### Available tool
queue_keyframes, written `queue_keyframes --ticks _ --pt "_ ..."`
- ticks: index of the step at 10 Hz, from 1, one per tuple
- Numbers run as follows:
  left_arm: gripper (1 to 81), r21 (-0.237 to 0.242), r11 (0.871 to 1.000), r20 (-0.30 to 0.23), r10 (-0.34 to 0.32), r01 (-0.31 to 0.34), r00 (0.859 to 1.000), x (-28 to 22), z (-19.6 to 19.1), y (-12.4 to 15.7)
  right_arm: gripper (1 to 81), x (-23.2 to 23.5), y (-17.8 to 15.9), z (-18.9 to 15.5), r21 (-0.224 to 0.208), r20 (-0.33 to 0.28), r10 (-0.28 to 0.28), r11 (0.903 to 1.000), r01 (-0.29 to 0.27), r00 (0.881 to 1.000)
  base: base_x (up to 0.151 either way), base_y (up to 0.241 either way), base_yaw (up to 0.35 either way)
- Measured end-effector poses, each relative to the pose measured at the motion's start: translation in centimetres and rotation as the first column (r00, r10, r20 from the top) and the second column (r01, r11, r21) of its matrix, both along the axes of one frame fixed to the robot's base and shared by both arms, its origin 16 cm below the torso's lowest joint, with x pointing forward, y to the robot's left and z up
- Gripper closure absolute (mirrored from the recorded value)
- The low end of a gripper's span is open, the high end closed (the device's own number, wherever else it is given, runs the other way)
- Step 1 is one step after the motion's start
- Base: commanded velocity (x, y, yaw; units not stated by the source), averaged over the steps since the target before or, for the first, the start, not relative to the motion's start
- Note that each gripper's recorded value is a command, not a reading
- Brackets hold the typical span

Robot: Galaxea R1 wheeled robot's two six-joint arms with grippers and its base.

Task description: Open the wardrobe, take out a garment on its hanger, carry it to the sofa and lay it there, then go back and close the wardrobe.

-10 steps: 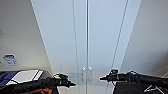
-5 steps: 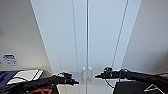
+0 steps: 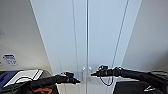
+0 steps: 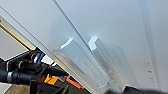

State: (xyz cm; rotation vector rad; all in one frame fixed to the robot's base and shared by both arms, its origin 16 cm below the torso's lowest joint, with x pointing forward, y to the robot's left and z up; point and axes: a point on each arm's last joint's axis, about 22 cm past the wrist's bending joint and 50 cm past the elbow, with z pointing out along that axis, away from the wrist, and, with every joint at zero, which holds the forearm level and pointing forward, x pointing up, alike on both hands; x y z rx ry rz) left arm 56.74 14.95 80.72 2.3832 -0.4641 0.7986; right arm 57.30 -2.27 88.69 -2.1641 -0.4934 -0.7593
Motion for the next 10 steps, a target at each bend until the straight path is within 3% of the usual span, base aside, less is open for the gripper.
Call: queue_keyframes --ticks 6,10 --pt "1.0 0.009 1.0 0.024 0.024 -0.024 0.999 2.8 0.4 -1.6 1.0 3.1 1.3 -0.6 -0.016 -0.003 -0.061 0.998 0.06 0.998 0.0 0.0 0.0" --pt "1.0 0.007 1.0 0.019 0.023 -0.023 1.0 3.5 -0.2 -4.1 1.0 3.7 4.8 0.4 -0.007 0.008 -0.045 0.999 0.045 0.999 0.0 0.0 0.0"
